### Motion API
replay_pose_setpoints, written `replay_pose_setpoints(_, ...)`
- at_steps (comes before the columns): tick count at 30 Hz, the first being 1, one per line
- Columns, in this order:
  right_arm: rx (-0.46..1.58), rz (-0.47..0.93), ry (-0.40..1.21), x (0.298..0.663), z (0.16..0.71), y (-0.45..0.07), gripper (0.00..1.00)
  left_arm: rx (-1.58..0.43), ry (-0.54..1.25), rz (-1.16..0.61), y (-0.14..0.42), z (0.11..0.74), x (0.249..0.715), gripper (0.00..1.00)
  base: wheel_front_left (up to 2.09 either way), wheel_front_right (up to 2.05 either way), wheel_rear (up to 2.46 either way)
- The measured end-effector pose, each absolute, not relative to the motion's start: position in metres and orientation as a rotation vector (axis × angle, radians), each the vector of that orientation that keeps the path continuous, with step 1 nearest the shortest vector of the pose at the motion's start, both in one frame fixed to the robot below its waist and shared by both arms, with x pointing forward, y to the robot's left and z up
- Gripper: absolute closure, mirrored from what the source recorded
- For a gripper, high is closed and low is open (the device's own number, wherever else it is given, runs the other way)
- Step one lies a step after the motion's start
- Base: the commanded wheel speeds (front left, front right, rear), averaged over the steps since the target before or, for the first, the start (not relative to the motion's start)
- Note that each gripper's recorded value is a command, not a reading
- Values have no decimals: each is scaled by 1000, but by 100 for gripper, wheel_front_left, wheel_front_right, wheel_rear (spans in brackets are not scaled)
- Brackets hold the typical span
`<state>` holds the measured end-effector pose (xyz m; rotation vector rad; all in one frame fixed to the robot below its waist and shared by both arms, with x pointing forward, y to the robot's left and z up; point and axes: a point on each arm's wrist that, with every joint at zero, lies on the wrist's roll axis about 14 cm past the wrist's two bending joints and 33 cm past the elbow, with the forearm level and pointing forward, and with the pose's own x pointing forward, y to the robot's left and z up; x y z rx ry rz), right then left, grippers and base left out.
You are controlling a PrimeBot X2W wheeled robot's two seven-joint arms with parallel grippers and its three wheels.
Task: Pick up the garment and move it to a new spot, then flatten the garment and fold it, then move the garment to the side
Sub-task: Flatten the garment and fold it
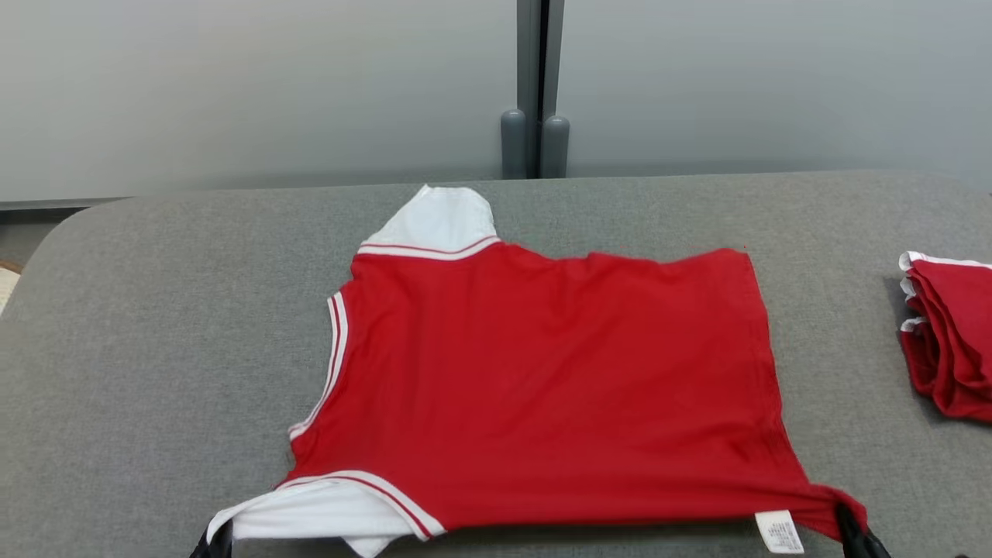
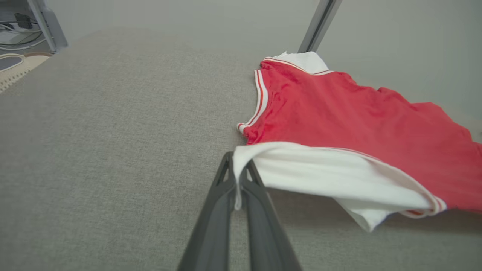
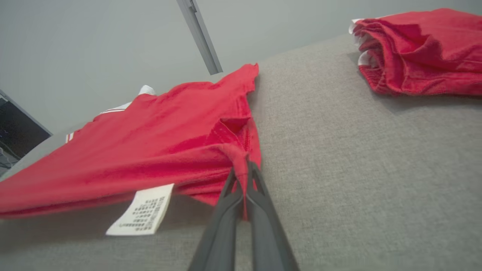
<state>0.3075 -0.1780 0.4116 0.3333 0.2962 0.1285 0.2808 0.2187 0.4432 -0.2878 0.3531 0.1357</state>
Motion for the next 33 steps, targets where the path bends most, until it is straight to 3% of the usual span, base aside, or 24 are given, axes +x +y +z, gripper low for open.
replay_pose_setpoints(5, 347, 111, 319, 291, 416, -177, 100, -273, 329, 141, 221, 472, 265, 100, 0, 0, 0)
replay_pose_setpoints(14, 356, 99, 410, 290, 411, -175, 100, -291, 365, 66, 205, 475, 287, 100, 0, 0, 0)
replay_pose_setpoints(24, 341, 111, 451, 354, 411, -173, 100, -325, 497, -49, 198, 438, 357, 100, 0, 0, 0)
replay_pose_setpoints(25, 339, 114, 446, 360, 411, -173, 72, -329, 508, -59, 196, 434, 363, 100, 0, 0, 0)
replay_pose_setpoints(26, 332, 113, 440, 366, 410, -173, 29, -335, 521, -73, 194, 430, 369, 86, 0, 0, 0)
replay_pose_setpoints(27, 333, 110, 430, 371, 410, -173, 0, -344, 526, -80, 192, 426, 375, 52, 0, 0, 0)
replay_pose_setpoints(28, 327, 111, 423, 376, 410, -173, 0, -338, 528, -88, 190, 422, 381, 0, 0, 0, 0)
replay_pose_setpoints(33, 252, 139, 263, 398, 431, -171, 0, -319, 354, -53, 197, 436, 412, 0, 0, 0, 0)
